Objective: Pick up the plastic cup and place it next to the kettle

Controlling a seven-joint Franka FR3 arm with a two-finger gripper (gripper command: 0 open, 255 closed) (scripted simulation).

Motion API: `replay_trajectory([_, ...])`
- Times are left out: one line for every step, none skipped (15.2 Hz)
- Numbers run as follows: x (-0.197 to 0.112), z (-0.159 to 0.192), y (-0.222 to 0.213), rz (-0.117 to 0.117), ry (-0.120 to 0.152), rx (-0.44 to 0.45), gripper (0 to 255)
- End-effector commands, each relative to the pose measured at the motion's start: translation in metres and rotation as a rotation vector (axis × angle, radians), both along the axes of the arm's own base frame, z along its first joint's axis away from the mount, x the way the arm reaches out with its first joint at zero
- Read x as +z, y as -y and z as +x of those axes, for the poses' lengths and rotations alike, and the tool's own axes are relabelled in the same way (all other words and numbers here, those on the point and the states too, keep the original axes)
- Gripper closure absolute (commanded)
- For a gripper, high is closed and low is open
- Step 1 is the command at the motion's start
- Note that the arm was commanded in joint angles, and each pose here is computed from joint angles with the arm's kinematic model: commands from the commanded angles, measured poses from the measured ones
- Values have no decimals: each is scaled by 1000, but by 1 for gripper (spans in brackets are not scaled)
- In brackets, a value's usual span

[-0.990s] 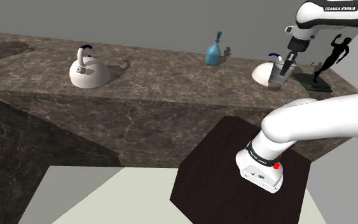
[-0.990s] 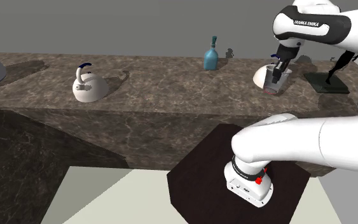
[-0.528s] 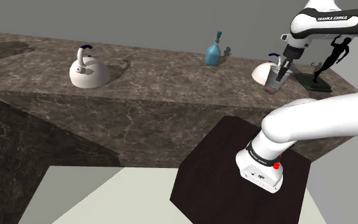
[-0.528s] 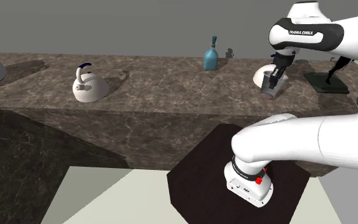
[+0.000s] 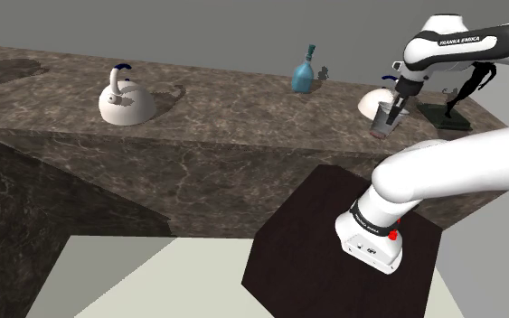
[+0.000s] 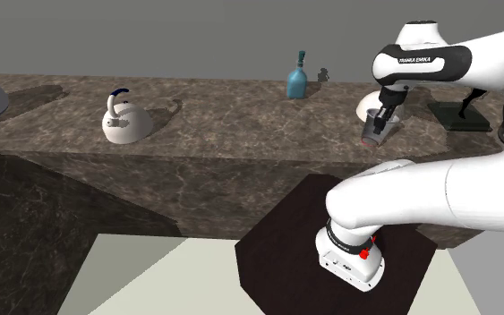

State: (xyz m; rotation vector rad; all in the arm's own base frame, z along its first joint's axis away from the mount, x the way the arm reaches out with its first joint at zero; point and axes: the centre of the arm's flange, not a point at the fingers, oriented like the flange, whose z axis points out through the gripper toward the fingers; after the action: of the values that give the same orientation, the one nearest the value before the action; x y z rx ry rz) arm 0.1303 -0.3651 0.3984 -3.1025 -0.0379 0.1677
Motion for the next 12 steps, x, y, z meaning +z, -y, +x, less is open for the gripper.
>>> replay_trajectory([-10, 0, 0, -1, 1, 0, 255])
replay_trajectory([-15, 0, 0, -1, 1, 0, 255])
replay_trajectory([-21, 0, 0, -1, 1, 0, 255])
replay_trajectory([-26, 0, 0, -1, 1, 0, 255])
replay_trajectory([-28, 0, 0, -1, 1, 0, 255])
replay_trajectory([-28, 0, 0, -1, 1, 0, 255])
replay_trajectory([-28, 0, 0, -1, 1, 0, 255])
replay_trajectory([-28, 0, 0, -1, 1, 0, 255])
replay_trajectory([-28, 0, 0, -1, 1, 0, 255])
replay_trajectory([-28, 0, 0, -1, 1, 0, 255])
replay_trajectory([-28, 0, 0, -1, 1, 0, 255])
replay_trajectory([-28, 0, 0, -1, 1, 0, 255])
